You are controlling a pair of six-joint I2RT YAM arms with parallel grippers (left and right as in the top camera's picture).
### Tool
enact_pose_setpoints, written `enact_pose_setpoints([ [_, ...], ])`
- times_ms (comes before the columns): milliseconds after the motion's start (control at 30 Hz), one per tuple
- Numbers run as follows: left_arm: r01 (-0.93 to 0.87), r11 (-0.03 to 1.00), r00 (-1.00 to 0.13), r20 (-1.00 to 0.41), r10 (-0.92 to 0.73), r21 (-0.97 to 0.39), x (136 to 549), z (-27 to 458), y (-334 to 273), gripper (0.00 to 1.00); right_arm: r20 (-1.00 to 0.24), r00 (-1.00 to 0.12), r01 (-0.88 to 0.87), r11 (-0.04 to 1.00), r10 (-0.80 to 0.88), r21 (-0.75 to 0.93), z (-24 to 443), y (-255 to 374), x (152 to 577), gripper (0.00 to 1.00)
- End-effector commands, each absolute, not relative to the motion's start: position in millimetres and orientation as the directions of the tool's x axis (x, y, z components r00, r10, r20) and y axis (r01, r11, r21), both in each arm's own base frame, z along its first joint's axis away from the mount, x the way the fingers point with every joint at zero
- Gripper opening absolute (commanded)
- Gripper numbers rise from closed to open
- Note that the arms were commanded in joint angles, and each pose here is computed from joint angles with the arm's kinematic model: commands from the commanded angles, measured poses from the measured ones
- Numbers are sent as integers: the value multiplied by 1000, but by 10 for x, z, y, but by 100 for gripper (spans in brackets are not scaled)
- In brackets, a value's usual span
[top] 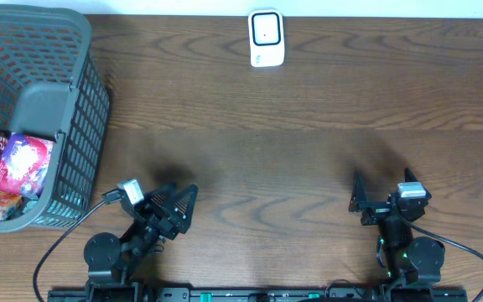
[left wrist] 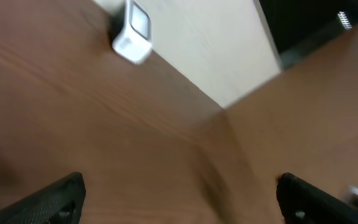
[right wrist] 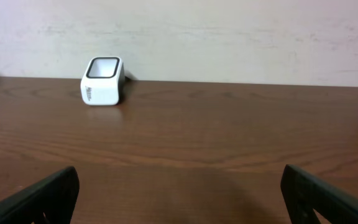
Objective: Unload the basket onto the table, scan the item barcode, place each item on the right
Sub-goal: 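Reach the left gripper into the basket and grasp the purple snack bag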
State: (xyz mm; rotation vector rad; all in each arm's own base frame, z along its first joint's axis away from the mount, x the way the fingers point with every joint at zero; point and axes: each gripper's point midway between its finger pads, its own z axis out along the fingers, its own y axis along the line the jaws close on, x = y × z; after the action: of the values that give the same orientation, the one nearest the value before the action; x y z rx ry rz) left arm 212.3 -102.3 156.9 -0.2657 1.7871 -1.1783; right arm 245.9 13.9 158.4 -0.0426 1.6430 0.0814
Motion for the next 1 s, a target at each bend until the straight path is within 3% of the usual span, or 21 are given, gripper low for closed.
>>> enact_pose_setpoints([
  [0, 244, 424, -637, -474, -608, -872, 2021, 1425, -1146, 98, -997, -75, -80, 996, 36, 42, 1573, 152, 2457, 99],
  [133, 365, 423, -567, -559, -605, -829, 2042, 1706, -1152, 98, -997, -75, -80, 996, 36, 42, 1573, 152, 2457, 99],
  [300, 683, 428, -272, -750, -603, -592, 1845, 2700, -1151, 98, -997, -75, -80, 996, 36, 42, 1573, 152, 2457, 99],
  [567, 715, 604, 99, -805, -585, -351, 1686, 3993, -924, 98, -997, -75, -80, 996, 36, 42, 1573, 152, 2457, 99],
  [667, 683, 677, 157, -851, -501, -273, 1796, 4371, -920, 98, -997, -75, -80, 996, 36, 42, 1573, 152, 2457, 99],
  [800, 559, 779, 176, -877, -446, -284, 2174, 4796, -749, 98, -997, -75, -80, 996, 36, 42, 1573, 153, 2457, 99],
  [967, 207, 929, 240, -905, -351, -305, 2715, 5241, -185, 98, -997, -75, -80, 996, 36, 42, 1573, 152, 2457, 99],
])
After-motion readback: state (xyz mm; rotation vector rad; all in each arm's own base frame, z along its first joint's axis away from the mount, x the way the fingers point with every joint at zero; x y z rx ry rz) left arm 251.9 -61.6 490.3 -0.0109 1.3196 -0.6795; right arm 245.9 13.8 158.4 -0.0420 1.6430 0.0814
